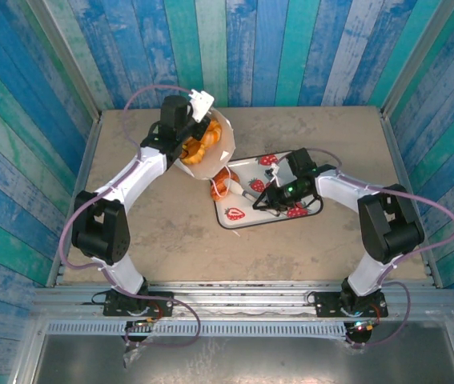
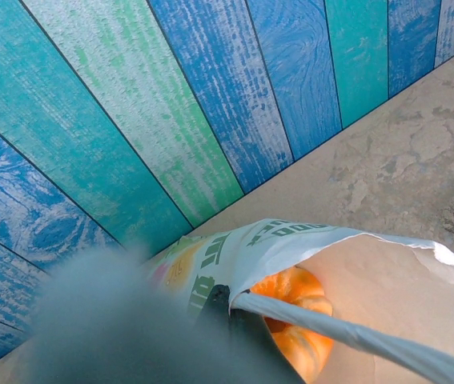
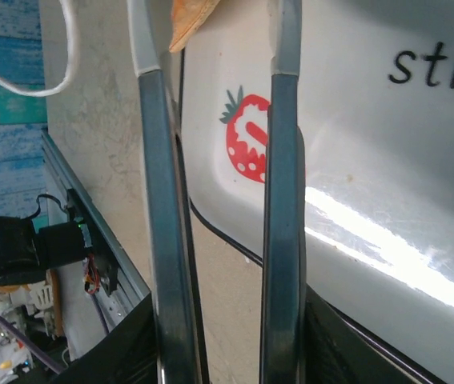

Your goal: Take the fake bread out of the paper bag

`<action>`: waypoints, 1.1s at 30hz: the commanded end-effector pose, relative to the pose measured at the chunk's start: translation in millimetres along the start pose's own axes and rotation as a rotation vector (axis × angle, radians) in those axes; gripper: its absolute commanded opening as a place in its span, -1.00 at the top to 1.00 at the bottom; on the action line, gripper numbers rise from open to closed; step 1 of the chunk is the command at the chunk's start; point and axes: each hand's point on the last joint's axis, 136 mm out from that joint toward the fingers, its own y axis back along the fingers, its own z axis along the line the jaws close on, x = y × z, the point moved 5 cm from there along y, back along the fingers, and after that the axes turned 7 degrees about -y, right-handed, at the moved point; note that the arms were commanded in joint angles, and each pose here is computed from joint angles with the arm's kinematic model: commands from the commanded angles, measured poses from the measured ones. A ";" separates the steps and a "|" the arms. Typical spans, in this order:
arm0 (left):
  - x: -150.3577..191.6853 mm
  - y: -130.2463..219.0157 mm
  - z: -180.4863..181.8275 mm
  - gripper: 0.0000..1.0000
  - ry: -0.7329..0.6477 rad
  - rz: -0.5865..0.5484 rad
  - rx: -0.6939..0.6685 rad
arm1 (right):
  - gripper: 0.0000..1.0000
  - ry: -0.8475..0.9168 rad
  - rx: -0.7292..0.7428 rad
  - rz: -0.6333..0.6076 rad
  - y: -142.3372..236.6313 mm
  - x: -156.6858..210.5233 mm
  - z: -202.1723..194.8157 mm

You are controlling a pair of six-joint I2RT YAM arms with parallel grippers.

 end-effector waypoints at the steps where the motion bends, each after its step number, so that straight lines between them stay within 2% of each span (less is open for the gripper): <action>1: -31.9 31.6 19.5 1.00 0.001 -0.091 -0.057 | 0.18 -0.017 0.035 -0.030 13.2 3.3 -1.3; 11: -35.0 33.1 20.0 1.00 0.007 -0.102 -0.054 | 0.01 -0.048 0.080 -0.057 26.8 4.5 -7.9; 16: -33.5 35.2 19.5 1.00 0.000 -0.097 -0.054 | -0.01 -0.073 0.101 -0.068 30.8 3.5 -11.5; 25: -32.4 38.4 16.4 1.00 -0.013 -0.108 -0.037 | 0.02 -0.091 0.126 -0.113 49.7 17.3 -7.8; 33: -33.4 38.3 16.3 1.00 -0.012 -0.116 -0.035 | 0.23 -0.111 0.151 -0.135 56.0 26.3 -9.8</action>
